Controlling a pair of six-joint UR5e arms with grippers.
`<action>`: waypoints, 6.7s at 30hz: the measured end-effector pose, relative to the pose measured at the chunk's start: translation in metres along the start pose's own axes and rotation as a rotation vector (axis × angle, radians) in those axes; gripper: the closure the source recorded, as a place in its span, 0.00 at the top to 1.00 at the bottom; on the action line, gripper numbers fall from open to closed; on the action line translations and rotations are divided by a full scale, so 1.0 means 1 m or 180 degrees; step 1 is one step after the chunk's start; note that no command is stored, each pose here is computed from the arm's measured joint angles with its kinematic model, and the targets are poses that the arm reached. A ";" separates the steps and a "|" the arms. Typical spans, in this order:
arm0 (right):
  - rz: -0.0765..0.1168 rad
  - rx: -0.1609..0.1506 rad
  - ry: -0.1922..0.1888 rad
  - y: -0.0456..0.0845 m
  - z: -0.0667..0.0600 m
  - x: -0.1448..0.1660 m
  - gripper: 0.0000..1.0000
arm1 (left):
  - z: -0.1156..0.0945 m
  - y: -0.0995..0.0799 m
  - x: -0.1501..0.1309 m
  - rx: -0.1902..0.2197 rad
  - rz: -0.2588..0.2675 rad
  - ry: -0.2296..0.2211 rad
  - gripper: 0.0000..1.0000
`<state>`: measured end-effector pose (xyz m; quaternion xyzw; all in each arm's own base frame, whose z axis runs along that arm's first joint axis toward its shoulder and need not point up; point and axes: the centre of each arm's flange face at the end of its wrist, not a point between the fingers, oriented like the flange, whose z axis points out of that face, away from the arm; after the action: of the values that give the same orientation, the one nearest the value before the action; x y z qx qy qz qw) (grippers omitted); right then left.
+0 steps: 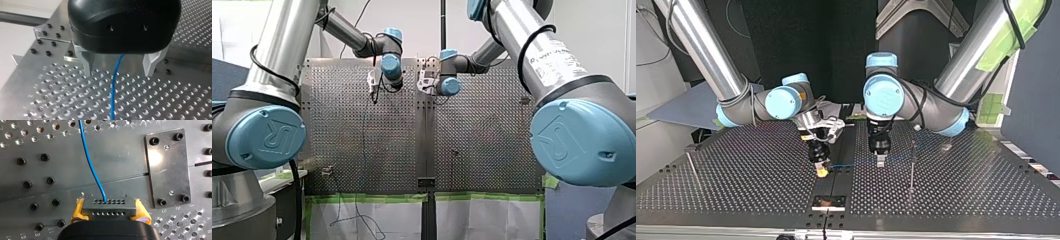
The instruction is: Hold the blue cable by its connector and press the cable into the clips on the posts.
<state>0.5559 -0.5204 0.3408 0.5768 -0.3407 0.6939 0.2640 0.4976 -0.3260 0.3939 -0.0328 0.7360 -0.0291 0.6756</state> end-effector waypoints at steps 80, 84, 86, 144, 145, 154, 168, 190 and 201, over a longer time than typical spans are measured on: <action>-0.0074 -0.0372 -0.0253 0.075 -0.041 -0.072 0.00 | 0.033 -0.064 0.075 0.0114 -0.0157 -0.0302 0.00; -0.0076 -0.0399 -0.0241 0.084 -0.048 -0.082 0.00 | 0.031 -0.074 0.097 0.0152 -0.0087 -0.0194 0.00; -0.0078 -0.0412 -0.0233 0.088 -0.052 -0.087 0.00 | 0.030 -0.079 0.110 0.0175 -0.0046 -0.0138 0.00; -0.0114 -0.1093 -0.0723 0.169 -0.228 -0.262 0.00 | -0.028 -0.180 0.323 0.0471 -0.0129 0.0000 0.00; -0.0133 -0.1094 -0.0698 0.170 -0.227 -0.262 0.00 | -0.027 -0.180 0.324 0.0472 -0.0133 -0.0012 0.00; -0.0222 -0.1090 -0.0452 0.184 -0.218 -0.255 0.00 | -0.024 -0.177 0.356 0.0514 0.0014 0.0024 0.00; -0.0267 -0.1019 -0.0484 0.201 -0.210 -0.267 0.00 | -0.024 -0.178 0.382 0.0641 0.0123 0.0083 0.00; -0.0281 -0.0941 -0.0460 0.237 -0.187 -0.257 0.00 | -0.012 -0.168 0.429 0.0595 0.0119 0.0217 0.00; -0.0218 -0.0852 -0.0442 0.243 -0.186 -0.256 0.00 | 0.007 -0.183 0.408 0.0648 -0.0060 0.0129 0.00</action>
<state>0.3057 -0.5219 0.0299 0.5943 -0.4277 0.5914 0.3378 0.4719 -0.5444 0.0048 0.0298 0.7424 -0.1108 0.6600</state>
